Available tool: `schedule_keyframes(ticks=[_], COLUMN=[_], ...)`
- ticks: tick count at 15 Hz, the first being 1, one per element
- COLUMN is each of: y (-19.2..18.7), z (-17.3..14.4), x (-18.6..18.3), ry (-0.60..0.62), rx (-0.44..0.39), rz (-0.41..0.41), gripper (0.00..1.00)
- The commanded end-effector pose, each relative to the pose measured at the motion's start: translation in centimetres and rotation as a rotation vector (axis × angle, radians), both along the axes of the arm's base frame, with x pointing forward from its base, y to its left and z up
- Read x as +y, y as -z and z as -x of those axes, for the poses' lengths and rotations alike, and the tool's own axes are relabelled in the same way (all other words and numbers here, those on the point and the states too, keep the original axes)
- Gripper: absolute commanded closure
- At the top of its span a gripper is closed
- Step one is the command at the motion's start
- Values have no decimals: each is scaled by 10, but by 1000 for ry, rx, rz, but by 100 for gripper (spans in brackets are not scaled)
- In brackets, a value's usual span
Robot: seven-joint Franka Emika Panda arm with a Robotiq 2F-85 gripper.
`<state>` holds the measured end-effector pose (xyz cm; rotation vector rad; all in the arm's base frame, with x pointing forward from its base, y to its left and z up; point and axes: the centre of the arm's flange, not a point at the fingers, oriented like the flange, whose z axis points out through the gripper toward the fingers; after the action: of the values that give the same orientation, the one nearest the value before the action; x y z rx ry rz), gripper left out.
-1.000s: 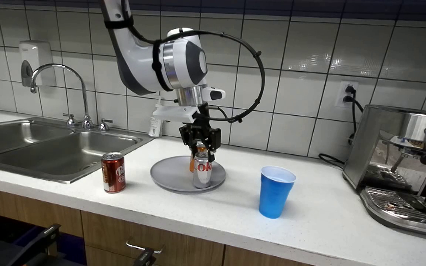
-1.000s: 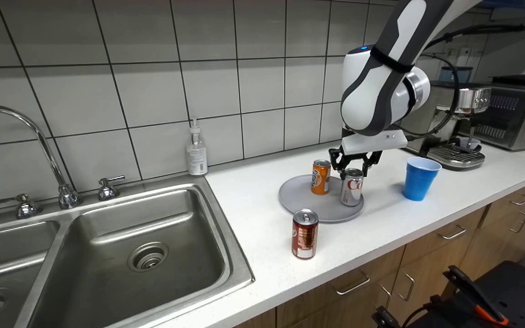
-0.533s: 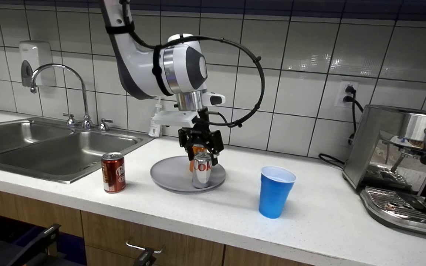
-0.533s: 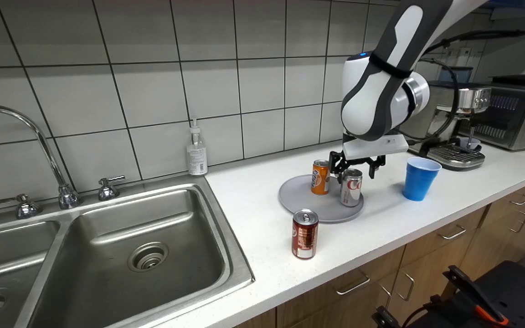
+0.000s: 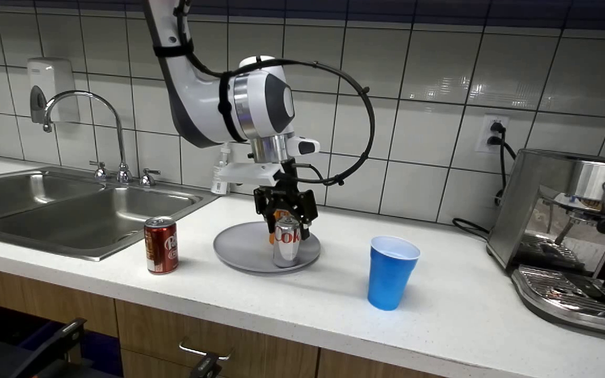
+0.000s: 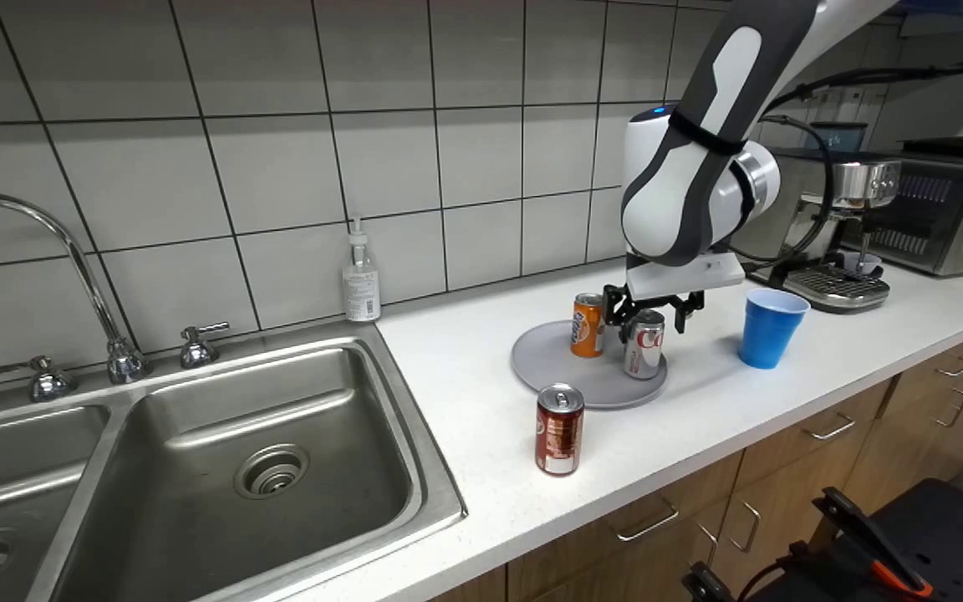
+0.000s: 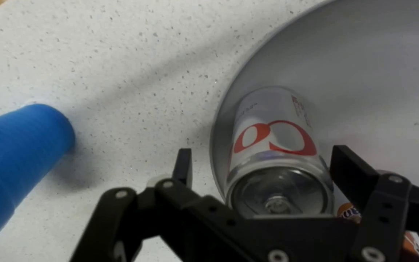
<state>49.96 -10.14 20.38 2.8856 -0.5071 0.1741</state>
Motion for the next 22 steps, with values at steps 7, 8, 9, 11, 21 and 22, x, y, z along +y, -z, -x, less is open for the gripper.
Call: schedule_keyframes(ticks=[7,8,9,11,21,22], y=[3,2,0,-6,-28,-29], z=[-21,-21,-20,-17,-2,0], x=[6,6,6,5,-3,-3], ry=[-7,-9,-10,-10,24,27], rx=[-17,-20,-22,-35,-91,-93], rz=[14,12,11,1,-41,-43], gripper=[60,60,60,60,60,60])
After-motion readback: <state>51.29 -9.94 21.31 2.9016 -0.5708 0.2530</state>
